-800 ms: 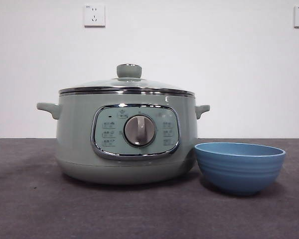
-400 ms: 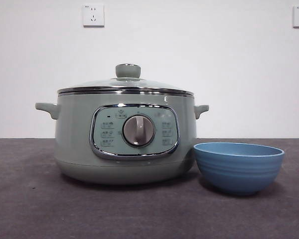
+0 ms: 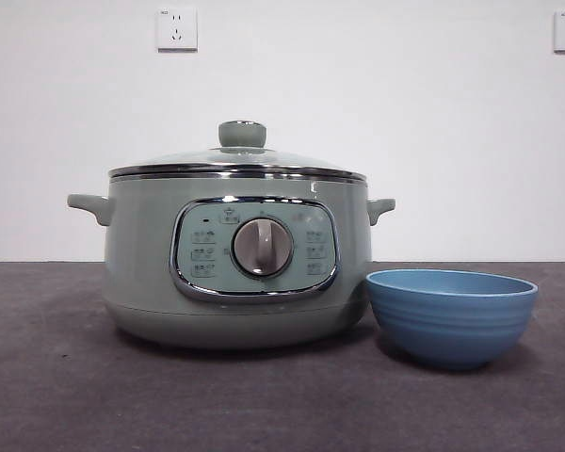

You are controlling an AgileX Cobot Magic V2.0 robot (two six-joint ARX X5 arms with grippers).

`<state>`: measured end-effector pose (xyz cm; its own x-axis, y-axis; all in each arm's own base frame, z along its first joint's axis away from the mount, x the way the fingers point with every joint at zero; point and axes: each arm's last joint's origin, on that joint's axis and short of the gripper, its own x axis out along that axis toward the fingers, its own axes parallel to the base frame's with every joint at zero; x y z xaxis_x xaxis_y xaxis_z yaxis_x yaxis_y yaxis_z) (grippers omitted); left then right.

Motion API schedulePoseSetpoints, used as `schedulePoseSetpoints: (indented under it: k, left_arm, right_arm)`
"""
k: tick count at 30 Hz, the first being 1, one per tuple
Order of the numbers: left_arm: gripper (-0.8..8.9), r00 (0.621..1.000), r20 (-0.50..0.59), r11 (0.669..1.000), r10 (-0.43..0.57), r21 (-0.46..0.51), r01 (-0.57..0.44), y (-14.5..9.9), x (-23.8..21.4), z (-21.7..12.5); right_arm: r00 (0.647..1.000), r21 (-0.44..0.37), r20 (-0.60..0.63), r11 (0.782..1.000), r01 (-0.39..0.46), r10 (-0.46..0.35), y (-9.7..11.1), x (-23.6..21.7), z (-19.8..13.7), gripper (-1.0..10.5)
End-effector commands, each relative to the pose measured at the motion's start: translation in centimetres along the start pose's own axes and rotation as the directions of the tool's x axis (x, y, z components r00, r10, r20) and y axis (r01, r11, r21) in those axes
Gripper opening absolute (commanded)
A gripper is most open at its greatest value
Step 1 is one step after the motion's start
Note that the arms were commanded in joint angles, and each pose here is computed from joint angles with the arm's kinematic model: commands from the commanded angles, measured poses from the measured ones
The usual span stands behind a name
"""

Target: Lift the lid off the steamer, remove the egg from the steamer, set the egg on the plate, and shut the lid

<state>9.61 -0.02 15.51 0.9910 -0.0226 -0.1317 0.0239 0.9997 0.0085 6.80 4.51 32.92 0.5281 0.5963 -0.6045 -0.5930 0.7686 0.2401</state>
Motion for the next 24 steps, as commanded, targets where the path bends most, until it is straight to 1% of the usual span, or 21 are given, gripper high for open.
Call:
schedulePoseSetpoints:
  k: [1,6,24]
  left_arm:
    - [-0.04,0.998,-0.059,1.0,0.003,-0.022,-0.004,0.02,0.08,-0.88]
    - [-0.04,0.999,-0.053,0.999,0.001,-0.05,-0.004,0.01,0.09,-0.83]
    - [-0.04,0.999,-0.05,0.999,0.002,-0.047,-0.004,0.01,0.09,-0.8]
  right_arm:
    - [1.0,-0.007,0.006,1.0,0.0,0.0,0.02,-0.01,0.07,0.0]
    - [1.0,-0.007,0.006,1.0,0.0,0.0,0.02,-0.01,0.07,0.0]
    - [1.0,-0.007,0.006,1.0,0.0,0.0,0.02,-0.01,0.06,0.0]
